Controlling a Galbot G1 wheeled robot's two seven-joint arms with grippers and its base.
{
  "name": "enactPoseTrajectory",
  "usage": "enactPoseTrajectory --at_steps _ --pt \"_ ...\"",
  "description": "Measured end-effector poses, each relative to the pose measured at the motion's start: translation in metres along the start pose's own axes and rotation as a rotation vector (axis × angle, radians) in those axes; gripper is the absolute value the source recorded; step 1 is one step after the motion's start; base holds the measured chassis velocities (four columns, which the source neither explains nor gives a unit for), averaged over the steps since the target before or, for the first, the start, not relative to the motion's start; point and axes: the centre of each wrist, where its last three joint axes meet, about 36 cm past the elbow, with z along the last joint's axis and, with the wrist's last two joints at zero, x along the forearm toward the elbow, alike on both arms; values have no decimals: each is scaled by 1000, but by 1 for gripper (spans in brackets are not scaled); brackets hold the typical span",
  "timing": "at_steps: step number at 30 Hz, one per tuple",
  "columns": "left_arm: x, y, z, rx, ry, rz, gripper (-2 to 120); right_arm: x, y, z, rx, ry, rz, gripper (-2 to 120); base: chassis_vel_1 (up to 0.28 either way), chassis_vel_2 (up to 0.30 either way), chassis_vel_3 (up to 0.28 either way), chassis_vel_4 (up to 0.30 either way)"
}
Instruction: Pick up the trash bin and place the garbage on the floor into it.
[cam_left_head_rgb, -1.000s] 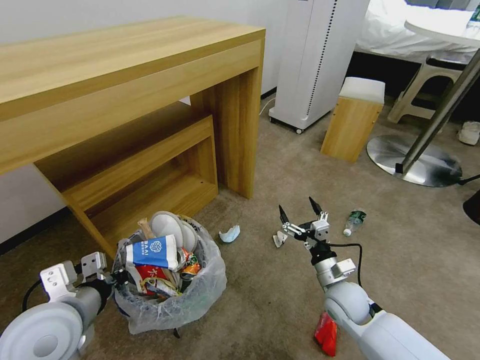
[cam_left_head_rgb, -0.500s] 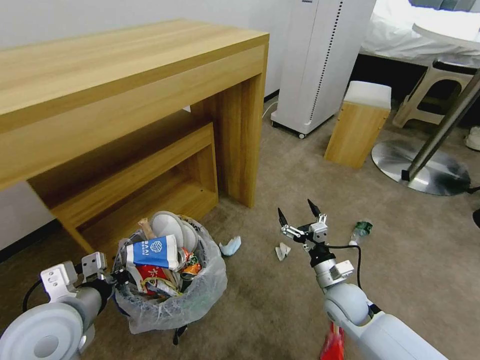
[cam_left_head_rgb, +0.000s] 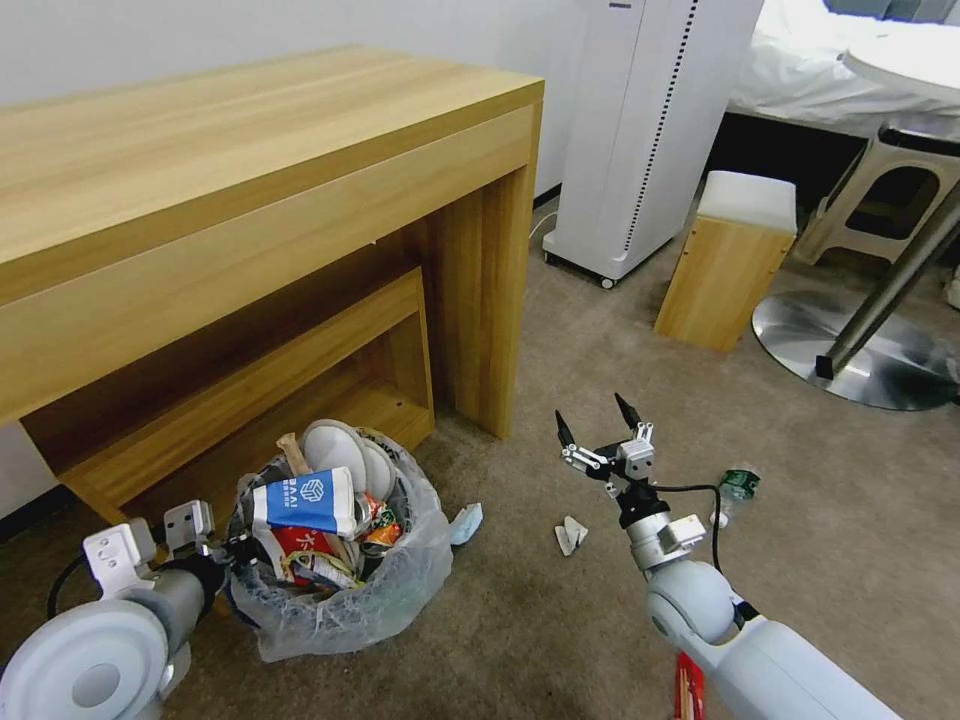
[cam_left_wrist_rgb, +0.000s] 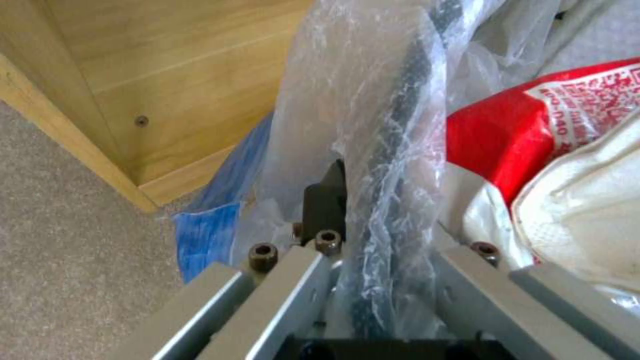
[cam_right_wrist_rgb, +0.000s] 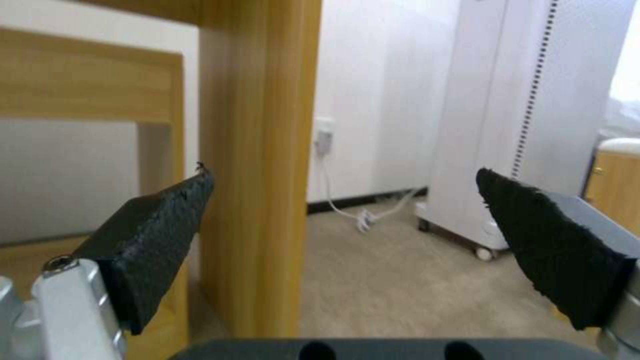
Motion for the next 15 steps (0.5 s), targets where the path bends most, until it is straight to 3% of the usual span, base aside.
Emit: enactPoseTrajectory --at_steps 7,15 --pt "0 0 -1 -7 1 -3 0 2 -5 2 91 35 -14 100 0 0 0 0" --pt "1 0 2 -1 5 -8 0 4 -5 2 101 34 6 100 0 0 0 0"
